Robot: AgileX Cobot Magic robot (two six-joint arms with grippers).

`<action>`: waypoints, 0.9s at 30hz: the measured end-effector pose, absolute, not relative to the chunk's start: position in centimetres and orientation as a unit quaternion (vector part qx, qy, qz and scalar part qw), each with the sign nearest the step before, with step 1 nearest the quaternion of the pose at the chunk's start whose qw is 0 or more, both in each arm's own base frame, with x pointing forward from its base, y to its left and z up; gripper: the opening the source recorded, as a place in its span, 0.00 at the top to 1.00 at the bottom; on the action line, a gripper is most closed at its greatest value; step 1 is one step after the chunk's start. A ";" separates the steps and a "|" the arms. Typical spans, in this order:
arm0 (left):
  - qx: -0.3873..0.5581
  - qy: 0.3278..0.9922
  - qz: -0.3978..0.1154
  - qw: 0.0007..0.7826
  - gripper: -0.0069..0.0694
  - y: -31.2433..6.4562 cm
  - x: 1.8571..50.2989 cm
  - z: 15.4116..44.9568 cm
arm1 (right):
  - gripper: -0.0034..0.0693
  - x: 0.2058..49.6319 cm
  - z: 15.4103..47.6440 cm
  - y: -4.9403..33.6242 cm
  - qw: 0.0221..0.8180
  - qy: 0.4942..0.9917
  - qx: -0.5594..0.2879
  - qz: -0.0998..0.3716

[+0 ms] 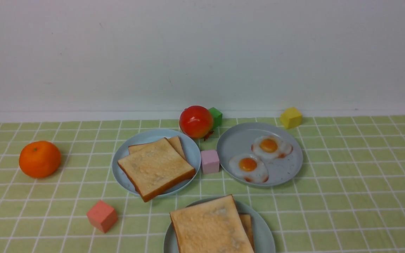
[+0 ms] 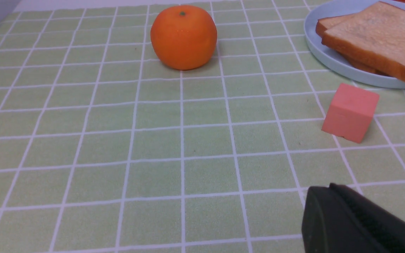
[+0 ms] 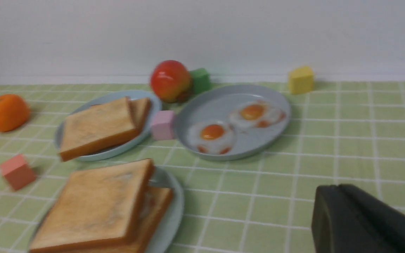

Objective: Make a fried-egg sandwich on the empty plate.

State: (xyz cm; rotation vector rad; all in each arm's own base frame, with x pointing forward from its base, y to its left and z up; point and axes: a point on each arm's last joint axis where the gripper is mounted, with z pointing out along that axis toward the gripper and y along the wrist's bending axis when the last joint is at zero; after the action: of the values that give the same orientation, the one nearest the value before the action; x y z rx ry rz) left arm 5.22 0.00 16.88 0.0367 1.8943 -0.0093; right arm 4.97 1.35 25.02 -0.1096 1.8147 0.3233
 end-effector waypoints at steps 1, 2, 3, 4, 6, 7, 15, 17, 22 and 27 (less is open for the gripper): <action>0.016 0.812 -0.004 0.584 0.90 0.0 5.2 16.9 | 0.92 5.1 24.5 1.2 0.603 0.787 -0.033 0.128; 0.016 0.812 -0.004 0.584 0.90 0.0 5.2 16.9 | 0.92 5.1 24.4 1.1 0.603 0.787 -0.030 0.126; 0.016 0.812 -0.004 0.584 0.89 0.0 5.2 16.9 | 0.91 5.3 23.1 0.9 0.604 0.790 -0.007 0.107; 0.016 0.812 -0.004 0.584 0.89 0.0 5.2 16.9 | 0.91 5.3 22.3 0.7 0.607 0.789 0.007 0.096; 0.016 0.812 -0.004 0.584 0.89 0.0 5.2 16.9 | 0.91 5.3 21.0 0.5 0.610 0.787 0.022 0.084; 0.016 0.812 -0.004 0.584 0.89 0.0 5.2 16.9 | 0.91 5.3 20.3 0.4 0.612 0.786 0.028 0.080; 0.016 0.811 -0.004 0.585 0.88 0.0 5.2 16.9 | 0.89 5.2 17.3 0.2 0.585 0.807 0.052 0.070; 0.016 0.811 -0.004 0.585 0.88 0.0 5.2 16.9 | 0.89 5.2 17.3 0.2 0.585 0.807 0.053 0.071; 0.016 0.811 -0.004 0.585 0.87 0.0 5.2 16.9 | 0.88 5.2 17.3 0.2 0.584 0.807 0.054 0.071; 0.016 0.811 -0.004 0.585 0.87 0.0 5.2 16.9 | 0.88 5.2 17.3 0.2 0.584 0.807 0.054 0.071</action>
State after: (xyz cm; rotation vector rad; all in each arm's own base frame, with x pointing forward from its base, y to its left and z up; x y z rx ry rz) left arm 5.22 0.00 16.91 0.0368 1.8910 -0.0096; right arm 5.18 0.19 17.31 0.1255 1.8826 0.1660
